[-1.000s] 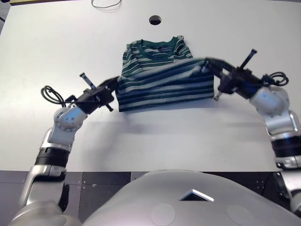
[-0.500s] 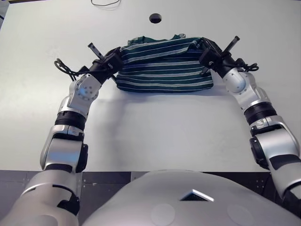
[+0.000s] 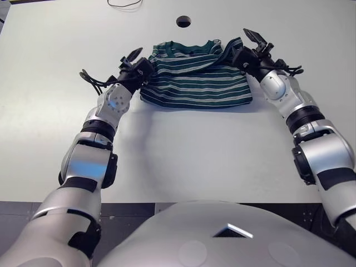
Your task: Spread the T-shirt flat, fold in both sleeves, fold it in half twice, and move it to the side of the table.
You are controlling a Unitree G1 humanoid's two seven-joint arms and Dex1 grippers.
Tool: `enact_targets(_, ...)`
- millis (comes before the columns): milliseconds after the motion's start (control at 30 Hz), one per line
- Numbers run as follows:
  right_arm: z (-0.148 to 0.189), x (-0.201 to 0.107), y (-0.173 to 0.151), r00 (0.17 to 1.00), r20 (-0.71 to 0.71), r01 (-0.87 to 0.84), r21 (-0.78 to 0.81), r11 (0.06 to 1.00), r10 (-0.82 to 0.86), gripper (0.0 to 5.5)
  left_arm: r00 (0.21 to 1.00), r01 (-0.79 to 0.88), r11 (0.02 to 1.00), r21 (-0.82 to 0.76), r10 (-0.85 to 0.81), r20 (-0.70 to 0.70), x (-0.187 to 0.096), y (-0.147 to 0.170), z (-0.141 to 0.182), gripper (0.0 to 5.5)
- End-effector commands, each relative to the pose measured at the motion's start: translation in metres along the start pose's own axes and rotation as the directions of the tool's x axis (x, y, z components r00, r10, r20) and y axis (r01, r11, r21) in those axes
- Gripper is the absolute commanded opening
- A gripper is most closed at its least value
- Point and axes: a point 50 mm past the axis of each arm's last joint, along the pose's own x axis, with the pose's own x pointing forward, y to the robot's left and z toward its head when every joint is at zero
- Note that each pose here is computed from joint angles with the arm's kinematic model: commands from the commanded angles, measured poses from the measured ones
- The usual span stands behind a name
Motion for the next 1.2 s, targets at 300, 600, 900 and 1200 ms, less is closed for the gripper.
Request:
enact_targets(300,0.057,0.002,0.030,0.939,0.320,-0.118,-0.038,0.992,0.124,3.51,0.989,-0.120,0.917,-0.379,0.079,-0.121,0.022,0.026,0.010,4.28)
enact_targets(600,0.066,-0.028,0.058,0.870,0.373,-0.288,-0.146,0.946,0.322,3.51,0.968,-0.244,0.826,-0.509,0.180,-0.172,0.014,0.037,-0.001,4.28)
enact_targets(900,0.059,-0.077,0.014,0.865,0.322,-0.261,-0.369,0.892,0.386,3.51,0.828,-0.384,0.782,-0.492,0.527,0.192,-0.047,0.063,0.019,4.28)
enact_targets(1200,0.043,-0.060,-0.036,0.945,0.224,-0.126,-0.426,0.896,0.240,3.51,0.839,-0.384,0.735,-0.558,0.531,0.122,-0.070,0.015,0.023,4.28)
